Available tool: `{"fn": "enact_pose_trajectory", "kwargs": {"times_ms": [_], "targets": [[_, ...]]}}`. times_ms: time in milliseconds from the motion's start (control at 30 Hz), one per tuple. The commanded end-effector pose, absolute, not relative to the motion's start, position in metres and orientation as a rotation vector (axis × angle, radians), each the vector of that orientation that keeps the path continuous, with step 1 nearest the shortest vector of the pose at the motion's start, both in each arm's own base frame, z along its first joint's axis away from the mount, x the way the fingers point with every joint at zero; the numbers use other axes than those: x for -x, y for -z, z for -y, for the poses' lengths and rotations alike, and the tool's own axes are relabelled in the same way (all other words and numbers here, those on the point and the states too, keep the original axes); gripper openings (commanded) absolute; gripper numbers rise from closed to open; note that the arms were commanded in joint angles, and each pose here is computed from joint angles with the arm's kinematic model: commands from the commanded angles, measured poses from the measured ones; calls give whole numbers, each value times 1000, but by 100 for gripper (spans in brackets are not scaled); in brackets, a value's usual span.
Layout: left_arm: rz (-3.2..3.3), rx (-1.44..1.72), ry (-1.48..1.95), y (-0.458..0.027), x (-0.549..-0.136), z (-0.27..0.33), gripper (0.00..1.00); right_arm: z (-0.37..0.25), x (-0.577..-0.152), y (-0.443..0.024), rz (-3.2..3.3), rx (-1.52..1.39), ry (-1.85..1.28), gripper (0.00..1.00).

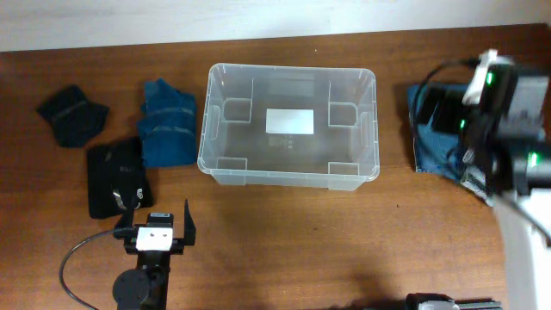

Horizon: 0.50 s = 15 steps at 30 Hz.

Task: Pack container
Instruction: 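Reach right gripper to the light-blue jeans and grasp them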

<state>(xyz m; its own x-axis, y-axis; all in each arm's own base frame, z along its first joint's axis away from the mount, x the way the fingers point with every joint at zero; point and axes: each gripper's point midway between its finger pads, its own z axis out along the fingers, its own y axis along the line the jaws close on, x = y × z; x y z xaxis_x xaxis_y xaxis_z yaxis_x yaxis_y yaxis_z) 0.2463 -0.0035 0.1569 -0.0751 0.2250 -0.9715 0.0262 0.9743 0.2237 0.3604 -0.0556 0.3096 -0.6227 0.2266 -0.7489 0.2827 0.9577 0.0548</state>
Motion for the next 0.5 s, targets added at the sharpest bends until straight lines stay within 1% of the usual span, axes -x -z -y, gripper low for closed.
{"fn": "enact_pose_trajectory", "kwargs": {"times_ms": [0,100,167,200,267,367,467], "targets": [[-1642,-199,-174,-156,-246,3,99,87,-382,-315,-2256,-451,180,98],[-1642,-199,-174,-156,-246,3,100,90,-390,-303,-2296,-451,195,98],[-1642,-199,-174,-156,-246,3,99,93,-398,-285,-2372,-304,277,100],[-1642,-199,-174,-156,-246,3,99,101,-398,-279,-2388,-317,334,94],[-1642,-199,-174,-156,-246,3,99,126,-394,-265,-2410,-436,512,94],[-1642,-199,-174,-156,-246,3,99,151,-389,-236,-2472,-533,707,94],[-1642,-199,-174,-156,-246,3,99,168,-385,-199,-2542,-648,791,95]]}}
